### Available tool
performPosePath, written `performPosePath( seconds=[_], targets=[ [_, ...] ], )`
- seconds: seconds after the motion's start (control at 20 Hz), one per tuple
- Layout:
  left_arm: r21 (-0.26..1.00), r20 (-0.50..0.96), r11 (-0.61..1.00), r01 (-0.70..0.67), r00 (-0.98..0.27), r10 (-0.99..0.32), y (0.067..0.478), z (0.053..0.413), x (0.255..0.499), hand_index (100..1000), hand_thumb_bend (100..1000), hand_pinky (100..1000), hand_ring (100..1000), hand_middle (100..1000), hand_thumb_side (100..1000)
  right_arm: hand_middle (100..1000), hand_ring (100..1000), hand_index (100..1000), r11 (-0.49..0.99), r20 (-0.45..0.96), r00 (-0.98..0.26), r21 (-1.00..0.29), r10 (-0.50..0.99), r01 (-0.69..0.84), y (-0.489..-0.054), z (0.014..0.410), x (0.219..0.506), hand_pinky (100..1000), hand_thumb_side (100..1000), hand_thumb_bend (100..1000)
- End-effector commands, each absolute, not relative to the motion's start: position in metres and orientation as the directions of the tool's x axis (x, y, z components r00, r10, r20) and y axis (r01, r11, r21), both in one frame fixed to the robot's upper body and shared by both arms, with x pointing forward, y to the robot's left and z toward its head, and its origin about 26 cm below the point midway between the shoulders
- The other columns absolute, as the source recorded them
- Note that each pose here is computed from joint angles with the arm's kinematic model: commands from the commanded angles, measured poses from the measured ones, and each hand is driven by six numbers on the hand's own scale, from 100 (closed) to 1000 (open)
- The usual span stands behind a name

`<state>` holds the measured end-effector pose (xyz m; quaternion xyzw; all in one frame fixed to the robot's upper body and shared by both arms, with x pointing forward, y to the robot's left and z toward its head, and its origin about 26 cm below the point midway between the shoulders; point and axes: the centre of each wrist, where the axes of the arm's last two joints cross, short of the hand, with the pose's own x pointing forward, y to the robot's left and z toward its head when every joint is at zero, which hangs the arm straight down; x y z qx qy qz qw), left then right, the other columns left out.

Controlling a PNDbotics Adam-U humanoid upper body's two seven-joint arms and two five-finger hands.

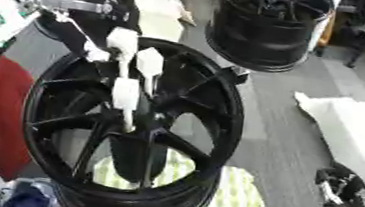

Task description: Pull the pin out of the wheel hub.

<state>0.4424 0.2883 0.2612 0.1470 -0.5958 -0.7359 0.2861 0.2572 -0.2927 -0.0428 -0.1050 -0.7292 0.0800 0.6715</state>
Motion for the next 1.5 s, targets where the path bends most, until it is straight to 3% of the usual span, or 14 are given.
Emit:
performPosePath(
  seconds=[0.05, 0.5, 0.55, 0.65, 0.7, 0.8, 0.85, 0.9, 0.95, 1.1, 1.2, 1.3, 1.35, 1.5],
  targets=[
    [0.911, -0.012, -0.363, 0.194, -0.869, -0.495, 0.326, 0.297, 0.429, 674, 100, 590, 487, 413, 343, 678, 673, 830, 0.961, 0.958, -0.091, -0.268, 0.273, 0.062, -0.298, -0.037, 0.26, 686, 431, 251],
    [0.906, 0.145, -0.139, 0.4, -0.6, -0.787, 0.444, 0.278, 0.394, 709, 100, 603, 507, 437, 273, 678, 673, 830, 0.96, 0.957, -0.091, -0.268, 0.274, 0.076, -0.3, -0.037, 0.26, 687, 433, 249],
    [0.899, 0.175, -0.101, 0.426, -0.561, -0.809, 0.456, 0.271, 0.39, 725, 100, 620, 523, 455, 255, 678, 673, 830, 0.96, 0.958, -0.09, -0.267, 0.274, 0.078, -0.3, -0.037, 0.26, 687, 433, 249],
    [0.88, 0.234, -0.026, 0.475, -0.48, -0.846, 0.477, 0.253, 0.383, 821, 100, 708, 634, 582, 244, 678, 673, 830, 0.96, 0.958, -0.089, -0.268, 0.274, 0.083, -0.301, -0.037, 0.26, 687, 433, 248],
    [0.868, 0.256, 0.006, 0.496, -0.437, -0.862, 0.487, 0.245, 0.379, 857, 103, 742, 692, 647, 290, 678, 673, 830, 0.96, 0.957, -0.089, -0.268, 0.275, 0.085, -0.301, -0.037, 0.26, 687, 434, 248],
    [0.842, 0.295, 0.066, 0.536, -0.355, -0.887, 0.503, 0.225, 0.371, 897, 218, 780, 753, 730, 340, 678, 673, 830, 0.96, 0.957, -0.091, -0.267, 0.275, 0.088, -0.301, -0.036, 0.261, 687, 434, 247],
    [0.829, 0.32, 0.099, 0.551, -0.32, -0.892, 0.509, 0.214, 0.367, 918, 337, 806, 790, 778, 409, 678, 673, 830, 0.96, 0.958, -0.091, -0.266, 0.274, 0.088, -0.301, -0.036, 0.261, 687, 435, 246],
    [0.819, 0.339, 0.127, 0.56, -0.293, -0.894, 0.513, 0.205, 0.363, 918, 337, 806, 790, 778, 409, 678, 673, 830, 0.96, 0.958, -0.09, -0.266, 0.273, 0.088, -0.301, -0.036, 0.261, 687, 435, 246],
    [0.81, 0.359, 0.158, 0.564, -0.265, -0.895, 0.517, 0.195, 0.359, 942, 461, 837, 825, 828, 503, 678, 673, 830, 0.96, 0.958, -0.09, -0.265, 0.273, 0.087, -0.301, -0.036, 0.261, 687, 436, 245],
    [0.787, 0.445, 0.282, 0.549, -0.188, -0.876, 0.524, 0.165, 0.346, 958, 513, 840, 837, 845, 569, 677, 673, 829, 0.961, 0.958, -0.091, -0.263, 0.271, 0.087, -0.301, -0.036, 0.261, 687, 436, 244],
    [0.766, 0.507, 0.366, 0.529, -0.148, -0.849, 0.526, 0.147, 0.336, 952, 484, 829, 833, 839, 600, 677, 672, 829, 0.962, 0.959, -0.092, -0.261, 0.268, 0.085, -0.3, -0.035, 0.262, 687, 437, 242],
    [0.74, 0.573, 0.454, 0.496, -0.113, -0.811, 0.526, 0.129, 0.326, 938, 398, 805, 814, 817, 610, 677, 672, 829, 0.963, 0.96, -0.094, -0.258, 0.265, 0.082, -0.299, -0.035, 0.262, 687, 438, 240],
    [0.73, 0.601, 0.492, 0.475, -0.103, -0.792, 0.524, 0.123, 0.321, 923, 311, 778, 793, 793, 615, 677, 672, 829, 0.963, 0.96, -0.095, -0.256, 0.263, 0.081, -0.298, -0.035, 0.262, 687, 438, 239],
    [0.694, 0.69, 0.611, 0.381, -0.109, -0.715, 0.515, 0.11, 0.312, 908, 258, 752, 777, 773, 610, 677, 672, 829, 0.965, 0.962, -0.098, -0.249, 0.256, 0.079, -0.297, -0.034, 0.263, 687, 438, 234]
  ],
)
